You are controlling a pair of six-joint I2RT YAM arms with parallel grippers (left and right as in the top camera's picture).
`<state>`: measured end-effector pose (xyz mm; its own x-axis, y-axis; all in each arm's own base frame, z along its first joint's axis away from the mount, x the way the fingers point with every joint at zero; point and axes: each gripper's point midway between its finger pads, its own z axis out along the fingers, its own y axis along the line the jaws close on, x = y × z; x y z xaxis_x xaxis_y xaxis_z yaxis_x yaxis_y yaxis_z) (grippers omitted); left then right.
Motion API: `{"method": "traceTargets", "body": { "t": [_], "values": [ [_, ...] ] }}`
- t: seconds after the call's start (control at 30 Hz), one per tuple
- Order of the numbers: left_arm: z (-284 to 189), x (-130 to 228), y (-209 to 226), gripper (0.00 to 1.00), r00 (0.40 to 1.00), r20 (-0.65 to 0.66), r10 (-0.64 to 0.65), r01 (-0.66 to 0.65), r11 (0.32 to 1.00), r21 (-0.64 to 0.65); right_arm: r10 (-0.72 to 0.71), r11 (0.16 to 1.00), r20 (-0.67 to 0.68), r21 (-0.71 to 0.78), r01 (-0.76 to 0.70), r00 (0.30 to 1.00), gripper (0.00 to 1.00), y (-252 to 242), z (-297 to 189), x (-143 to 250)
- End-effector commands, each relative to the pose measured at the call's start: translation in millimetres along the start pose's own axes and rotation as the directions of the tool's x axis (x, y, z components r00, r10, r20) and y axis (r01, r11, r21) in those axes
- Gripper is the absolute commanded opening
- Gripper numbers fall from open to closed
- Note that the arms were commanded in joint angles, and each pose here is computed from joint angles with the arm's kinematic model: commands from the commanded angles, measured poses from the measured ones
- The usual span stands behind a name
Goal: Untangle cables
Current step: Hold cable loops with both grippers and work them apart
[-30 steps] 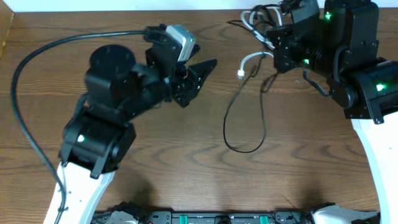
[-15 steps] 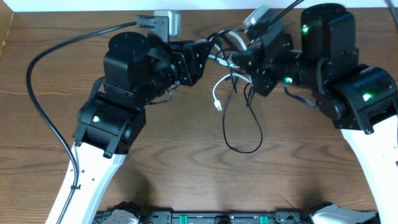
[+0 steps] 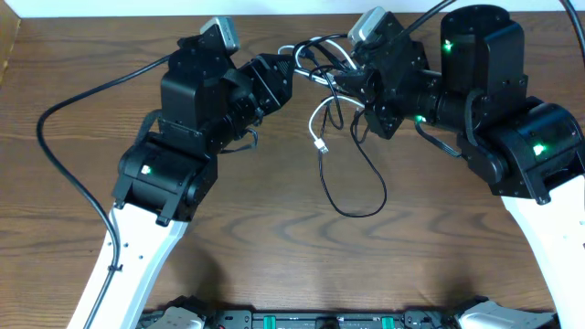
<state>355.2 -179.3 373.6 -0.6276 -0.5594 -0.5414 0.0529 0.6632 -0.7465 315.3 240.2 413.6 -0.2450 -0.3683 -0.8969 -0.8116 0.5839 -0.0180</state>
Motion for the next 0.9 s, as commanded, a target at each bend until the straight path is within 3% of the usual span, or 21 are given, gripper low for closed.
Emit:
{"method": "traceTargets", "body": {
  "t": [0.0, 0.07, 0.13, 0.43, 0.87],
  "values": [
    [5, -1, 0, 0.45, 0.999, -0.005, -0.035, 0.035, 0.999, 0.0, -0.043, 0.999, 0.057, 0.011, 0.042, 0.997, 0.01, 5, -16, -17],
    [7, -1, 0, 0.3, 0.999, -0.005, -0.043, 0.043, 0.999, 0.0, -0.047, 0.999, 0.066, 0.013, 0.047, 0.997, 0.01, 6, -18, -19],
    [9, -1, 0, 0.24, 0.999, -0.009, -0.051, 0.051, 0.999, 0.001, -0.052, 0.999, 0.072, 0.012, 0.051, 0.996, 0.01, 7, -19, -21],
    [14, -6, -21, 0.27, 0.998, -0.011, -0.063, 0.064, 0.993, 0.097, -0.094, 0.996, 0.083, 0.013, 0.093, 0.992, 0.01, 8, -21, -24],
    [32, 15, -18, 0.27, 0.988, -0.078, -0.132, 0.137, 0.988, 0.066, -0.128, 0.991, 0.116, -0.03, 0.133, 0.985, 0.01, 18, -22, -30]
  ]
}}
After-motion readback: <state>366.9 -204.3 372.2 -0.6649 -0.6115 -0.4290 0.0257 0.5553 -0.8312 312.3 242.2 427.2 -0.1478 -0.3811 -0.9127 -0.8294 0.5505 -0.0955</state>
